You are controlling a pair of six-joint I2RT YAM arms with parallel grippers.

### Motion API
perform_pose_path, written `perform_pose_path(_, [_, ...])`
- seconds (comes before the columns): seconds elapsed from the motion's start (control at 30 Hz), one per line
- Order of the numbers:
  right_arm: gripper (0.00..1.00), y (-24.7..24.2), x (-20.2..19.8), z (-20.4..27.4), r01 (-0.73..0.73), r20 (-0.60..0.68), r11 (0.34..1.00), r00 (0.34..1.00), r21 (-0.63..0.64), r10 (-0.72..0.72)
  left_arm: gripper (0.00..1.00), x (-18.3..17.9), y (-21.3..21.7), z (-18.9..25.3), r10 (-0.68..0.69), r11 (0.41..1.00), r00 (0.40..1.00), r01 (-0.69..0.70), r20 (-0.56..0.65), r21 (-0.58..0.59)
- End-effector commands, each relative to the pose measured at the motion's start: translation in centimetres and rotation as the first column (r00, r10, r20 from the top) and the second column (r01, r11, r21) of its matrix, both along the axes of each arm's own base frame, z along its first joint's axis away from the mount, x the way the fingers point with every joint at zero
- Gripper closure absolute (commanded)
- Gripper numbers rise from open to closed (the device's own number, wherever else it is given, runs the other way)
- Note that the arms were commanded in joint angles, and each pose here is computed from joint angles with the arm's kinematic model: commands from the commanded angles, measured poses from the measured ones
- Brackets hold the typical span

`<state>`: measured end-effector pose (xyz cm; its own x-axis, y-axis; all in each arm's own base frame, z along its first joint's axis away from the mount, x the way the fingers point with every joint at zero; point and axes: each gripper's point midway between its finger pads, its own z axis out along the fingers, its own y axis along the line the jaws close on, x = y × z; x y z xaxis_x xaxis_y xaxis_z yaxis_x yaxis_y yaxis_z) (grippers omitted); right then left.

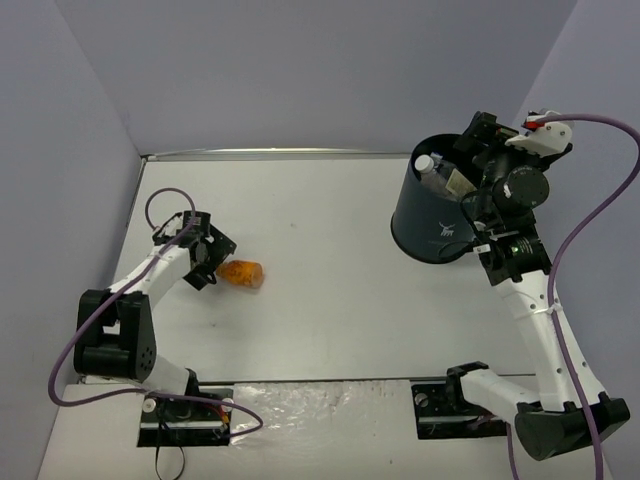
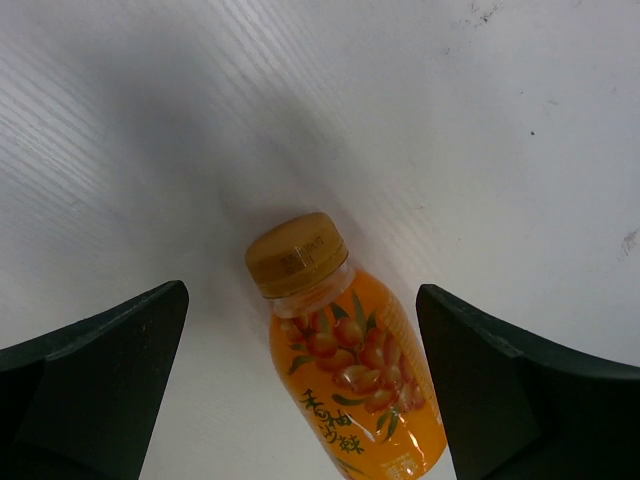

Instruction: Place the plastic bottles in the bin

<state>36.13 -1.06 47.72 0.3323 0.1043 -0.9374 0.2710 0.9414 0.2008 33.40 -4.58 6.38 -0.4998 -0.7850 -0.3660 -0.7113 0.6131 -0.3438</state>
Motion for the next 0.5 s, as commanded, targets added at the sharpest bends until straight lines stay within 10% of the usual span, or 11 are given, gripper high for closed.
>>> perform_pose_path(0.0, [0.00, -0.4, -1.4, 2.4, -0.004, 0.153, 0.998, 0.988, 0.066, -0.006, 0.03, 1.2, -0.3, 0.9, 0.127, 0.992, 0.989, -0.129, 0.070, 0.017])
perform_pose_path(0.27, [0.00, 0.4, -2.7, 2.3, -0.074, 0.179, 0.994, 0.982, 0.083, 0.059, 0.16, 2.4, -0.6, -1.1, 0.167, 0.985, 0.985, -0.169, 0.051, 0.044])
perform_pose_path(0.47, [0.00, 3.0, -3.9, 2.8, -0.245, 0.205, 0.965, 0.953, 0.089, 0.223, 0.68, 3.4, -1.0, -2.4, 0.142, 0.989, 0.990, -0.143, 0.018, 0.049])
